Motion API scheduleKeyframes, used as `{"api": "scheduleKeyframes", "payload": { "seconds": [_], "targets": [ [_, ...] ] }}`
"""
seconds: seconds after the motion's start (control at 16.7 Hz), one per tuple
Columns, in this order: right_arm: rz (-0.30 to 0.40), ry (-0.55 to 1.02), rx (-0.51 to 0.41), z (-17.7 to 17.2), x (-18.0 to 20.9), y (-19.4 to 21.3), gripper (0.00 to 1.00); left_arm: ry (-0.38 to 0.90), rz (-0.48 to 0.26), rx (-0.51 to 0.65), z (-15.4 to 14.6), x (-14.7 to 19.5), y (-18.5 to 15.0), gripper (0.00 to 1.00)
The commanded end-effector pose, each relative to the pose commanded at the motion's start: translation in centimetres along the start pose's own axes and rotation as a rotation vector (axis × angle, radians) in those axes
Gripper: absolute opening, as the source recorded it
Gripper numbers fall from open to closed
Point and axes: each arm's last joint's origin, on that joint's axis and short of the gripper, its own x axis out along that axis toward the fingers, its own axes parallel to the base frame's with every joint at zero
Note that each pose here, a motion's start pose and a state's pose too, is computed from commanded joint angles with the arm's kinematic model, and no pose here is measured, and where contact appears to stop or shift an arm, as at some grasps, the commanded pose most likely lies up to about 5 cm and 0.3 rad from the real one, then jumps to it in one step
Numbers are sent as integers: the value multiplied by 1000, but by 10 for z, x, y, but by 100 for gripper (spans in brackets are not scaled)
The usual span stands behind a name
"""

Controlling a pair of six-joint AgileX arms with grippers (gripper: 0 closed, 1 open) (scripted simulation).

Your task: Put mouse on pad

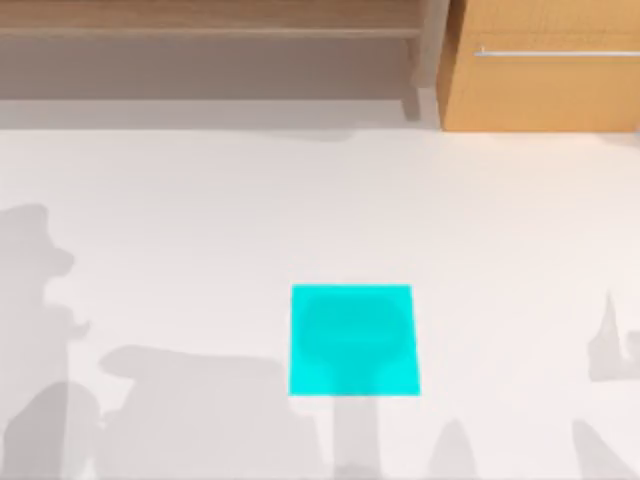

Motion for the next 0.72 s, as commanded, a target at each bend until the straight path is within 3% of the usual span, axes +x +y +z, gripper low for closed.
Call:
{"api": "scheduleKeyframes", "payload": {
  "seconds": [0.36,0.72],
  "targets": [
    [0,0,0,0,0,0,100,36,-8,-52,4,5,-7,0],
    [0,0,0,0,0,0,100,172,16,-338,21,18,-42,0]
  ]
}}
